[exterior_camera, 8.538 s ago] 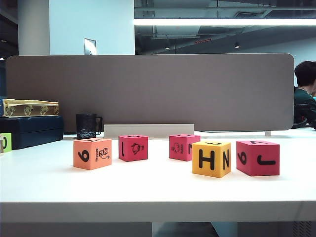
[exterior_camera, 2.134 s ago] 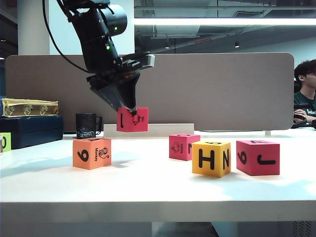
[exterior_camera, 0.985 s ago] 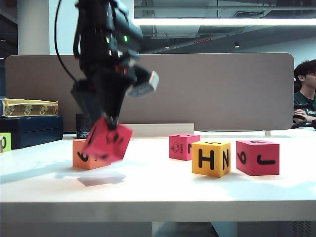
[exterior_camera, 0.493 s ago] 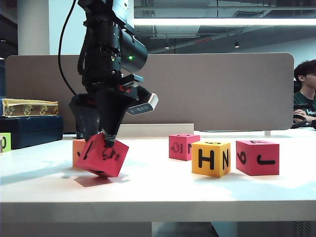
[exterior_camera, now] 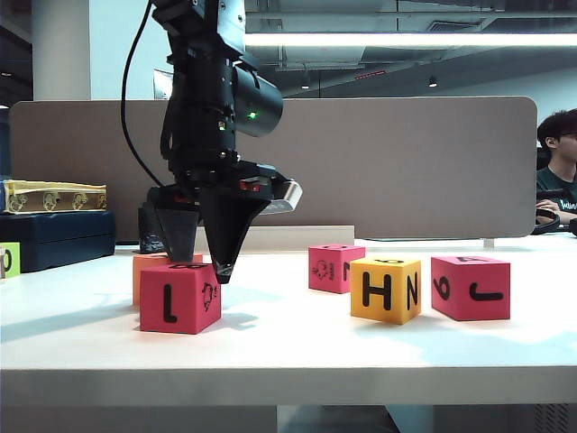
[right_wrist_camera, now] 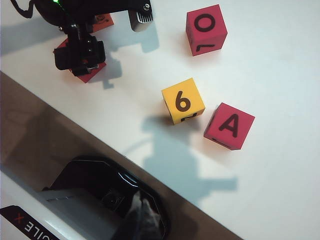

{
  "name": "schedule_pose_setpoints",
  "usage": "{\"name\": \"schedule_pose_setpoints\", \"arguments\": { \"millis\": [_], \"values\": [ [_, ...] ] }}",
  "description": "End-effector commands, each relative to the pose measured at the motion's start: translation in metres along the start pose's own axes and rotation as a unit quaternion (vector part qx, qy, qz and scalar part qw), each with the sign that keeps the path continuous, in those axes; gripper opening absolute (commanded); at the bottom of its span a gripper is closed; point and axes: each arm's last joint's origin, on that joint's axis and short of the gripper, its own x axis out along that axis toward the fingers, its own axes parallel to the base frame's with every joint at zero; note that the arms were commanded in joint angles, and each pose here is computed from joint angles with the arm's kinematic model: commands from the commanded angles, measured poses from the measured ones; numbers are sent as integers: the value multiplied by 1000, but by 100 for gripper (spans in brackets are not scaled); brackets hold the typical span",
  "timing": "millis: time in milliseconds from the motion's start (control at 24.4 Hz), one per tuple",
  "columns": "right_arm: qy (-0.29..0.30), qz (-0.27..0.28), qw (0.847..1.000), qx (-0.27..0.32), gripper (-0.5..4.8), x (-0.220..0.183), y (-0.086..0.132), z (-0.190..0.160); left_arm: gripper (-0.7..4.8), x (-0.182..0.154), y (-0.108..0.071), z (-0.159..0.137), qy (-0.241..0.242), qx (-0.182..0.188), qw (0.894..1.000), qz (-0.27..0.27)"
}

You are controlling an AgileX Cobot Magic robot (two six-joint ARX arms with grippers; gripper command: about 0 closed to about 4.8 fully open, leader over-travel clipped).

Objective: Select the appropriate blocks from the scattered letter blocks on the table and arrange them in a row to spell out "ALOHA".

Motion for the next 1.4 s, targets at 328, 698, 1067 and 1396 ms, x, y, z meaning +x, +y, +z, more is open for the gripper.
{"name": "schedule_pose_setpoints", "arguments": {
  "millis": [328, 698, 1067, 1396],
  "values": [
    [-8, 0, 1000, -3, -4, 1, 0, 3, 355, -47, -11, 3, -37, 13, 998, 48],
    [14, 7, 1000, -1, -4, 31, 0, 6, 277, -138, -10, -28, -184, -1, 980, 75],
    [16, 62, 998, -7, -5, 76, 5, 25, 50, -200, -6, -87, -289, -20, 957, 28],
    [48, 100, 992, -63, -5, 152, 47, 39, -6, -228, 1, -133, -311, -56, 947, 47]
  ]
}}
